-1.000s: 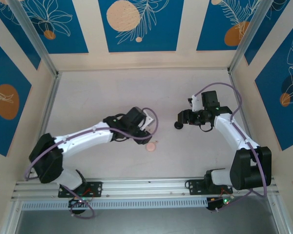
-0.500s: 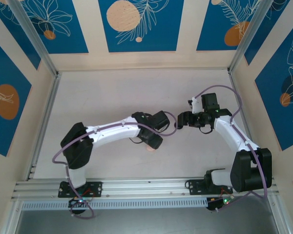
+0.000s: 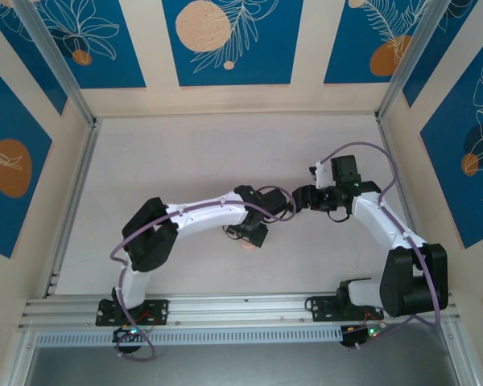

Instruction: Insert wireless bluetooth earbuds into charging case

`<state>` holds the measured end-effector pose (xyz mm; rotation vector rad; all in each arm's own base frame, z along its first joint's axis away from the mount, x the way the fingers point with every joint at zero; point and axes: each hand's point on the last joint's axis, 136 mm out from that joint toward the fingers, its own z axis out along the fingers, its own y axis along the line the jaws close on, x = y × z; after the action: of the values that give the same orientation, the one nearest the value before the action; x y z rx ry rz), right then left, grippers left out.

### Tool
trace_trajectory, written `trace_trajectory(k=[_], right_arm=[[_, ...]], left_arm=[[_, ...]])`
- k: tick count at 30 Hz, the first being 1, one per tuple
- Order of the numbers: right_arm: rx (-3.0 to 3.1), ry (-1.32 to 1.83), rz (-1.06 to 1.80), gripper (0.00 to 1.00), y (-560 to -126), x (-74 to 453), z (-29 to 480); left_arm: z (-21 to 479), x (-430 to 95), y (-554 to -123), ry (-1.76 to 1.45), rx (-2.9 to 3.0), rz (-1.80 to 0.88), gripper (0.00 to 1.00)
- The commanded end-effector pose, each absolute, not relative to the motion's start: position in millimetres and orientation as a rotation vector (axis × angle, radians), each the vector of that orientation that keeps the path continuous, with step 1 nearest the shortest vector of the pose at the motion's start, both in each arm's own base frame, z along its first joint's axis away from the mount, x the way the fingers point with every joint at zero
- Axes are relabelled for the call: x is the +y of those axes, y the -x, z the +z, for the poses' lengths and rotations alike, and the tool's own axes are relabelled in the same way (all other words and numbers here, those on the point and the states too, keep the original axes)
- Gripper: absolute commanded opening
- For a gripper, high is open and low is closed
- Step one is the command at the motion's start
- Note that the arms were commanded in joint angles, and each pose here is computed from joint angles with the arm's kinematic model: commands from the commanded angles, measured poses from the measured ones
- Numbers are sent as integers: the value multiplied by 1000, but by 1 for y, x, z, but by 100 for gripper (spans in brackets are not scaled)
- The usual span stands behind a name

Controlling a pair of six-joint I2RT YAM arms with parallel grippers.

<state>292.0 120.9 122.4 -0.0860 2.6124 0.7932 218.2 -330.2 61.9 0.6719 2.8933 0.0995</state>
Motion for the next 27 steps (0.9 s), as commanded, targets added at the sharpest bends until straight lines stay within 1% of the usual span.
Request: trace_trajectory(k=[1,13,20,27], right_arm=[[2617,89,831,53,-288,126,121],[2615,100,829,53,-288,128,121],[2614,105,825,53,-289,129,122],[2615,116,819,53,-288,130,122]], left_arm=[[54,-330,-214,-626,2936,145,63],[33,-338,-207,-635,2987,104,64],[23,-341,-203,-643,3016,79,60],[15,-334,-202,-640,3029,111,59]])
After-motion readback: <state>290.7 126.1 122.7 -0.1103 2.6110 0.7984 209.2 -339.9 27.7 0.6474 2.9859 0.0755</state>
